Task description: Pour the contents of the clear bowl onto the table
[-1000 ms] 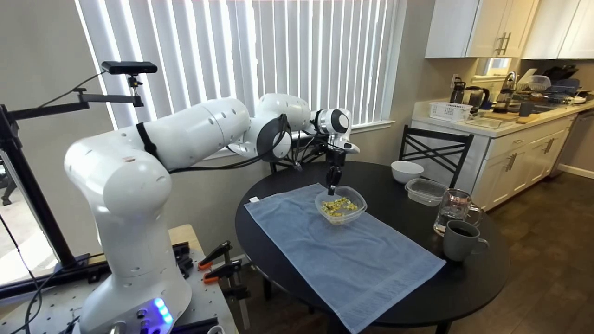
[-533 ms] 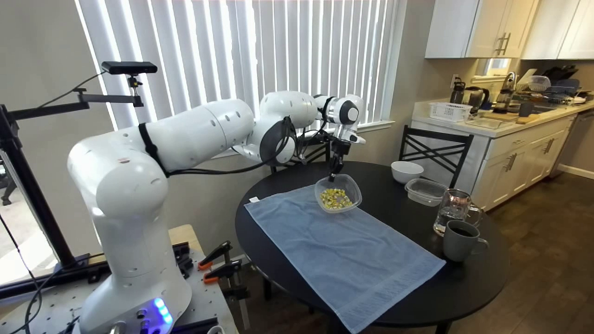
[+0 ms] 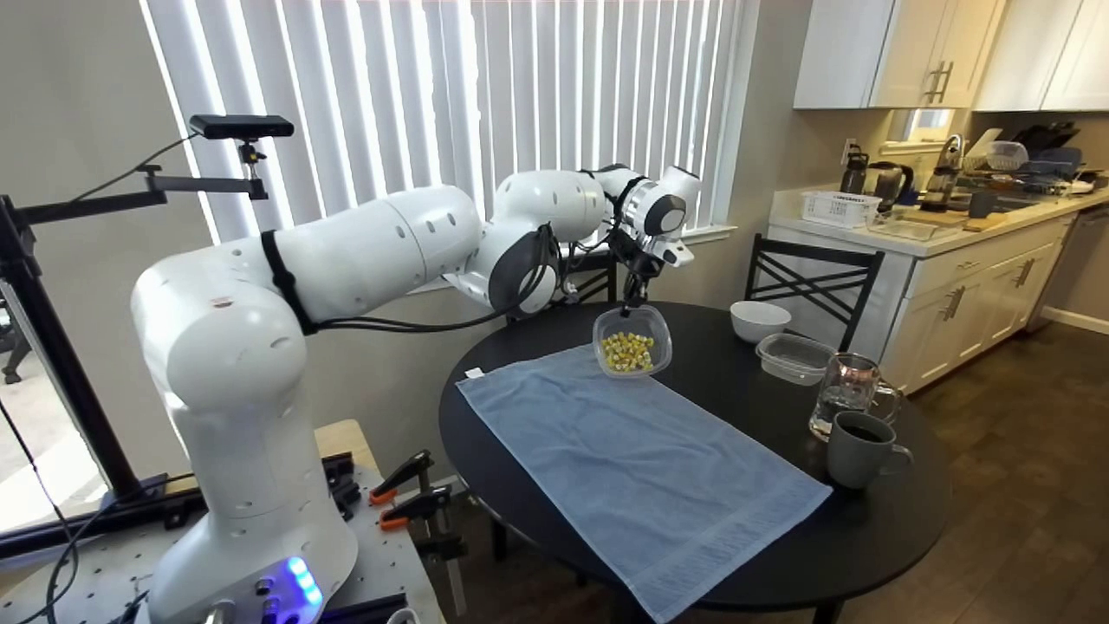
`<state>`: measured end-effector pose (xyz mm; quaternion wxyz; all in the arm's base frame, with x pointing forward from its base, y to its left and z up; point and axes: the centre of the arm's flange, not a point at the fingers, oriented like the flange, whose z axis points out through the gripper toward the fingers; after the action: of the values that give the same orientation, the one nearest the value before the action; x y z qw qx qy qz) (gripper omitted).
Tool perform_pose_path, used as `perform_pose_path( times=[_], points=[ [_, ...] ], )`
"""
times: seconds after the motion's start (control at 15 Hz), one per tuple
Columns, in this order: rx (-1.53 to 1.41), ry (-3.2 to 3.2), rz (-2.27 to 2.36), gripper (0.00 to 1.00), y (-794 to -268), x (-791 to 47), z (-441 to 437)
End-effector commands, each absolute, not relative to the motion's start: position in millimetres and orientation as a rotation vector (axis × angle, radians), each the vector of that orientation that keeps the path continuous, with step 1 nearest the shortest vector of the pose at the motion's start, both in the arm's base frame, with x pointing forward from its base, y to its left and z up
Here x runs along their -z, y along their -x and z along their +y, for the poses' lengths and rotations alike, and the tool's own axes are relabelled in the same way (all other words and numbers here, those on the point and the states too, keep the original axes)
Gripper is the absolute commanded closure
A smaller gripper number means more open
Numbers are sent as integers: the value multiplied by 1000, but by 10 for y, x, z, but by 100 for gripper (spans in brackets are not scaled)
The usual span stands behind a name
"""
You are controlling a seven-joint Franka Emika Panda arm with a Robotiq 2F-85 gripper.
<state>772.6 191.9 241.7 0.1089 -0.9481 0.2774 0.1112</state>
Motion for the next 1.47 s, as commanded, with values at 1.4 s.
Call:
perform_pose_path(
  times=[1.4],
  points=[
    [19,2449,483,97,-7555,-2347,1991]
  ],
)
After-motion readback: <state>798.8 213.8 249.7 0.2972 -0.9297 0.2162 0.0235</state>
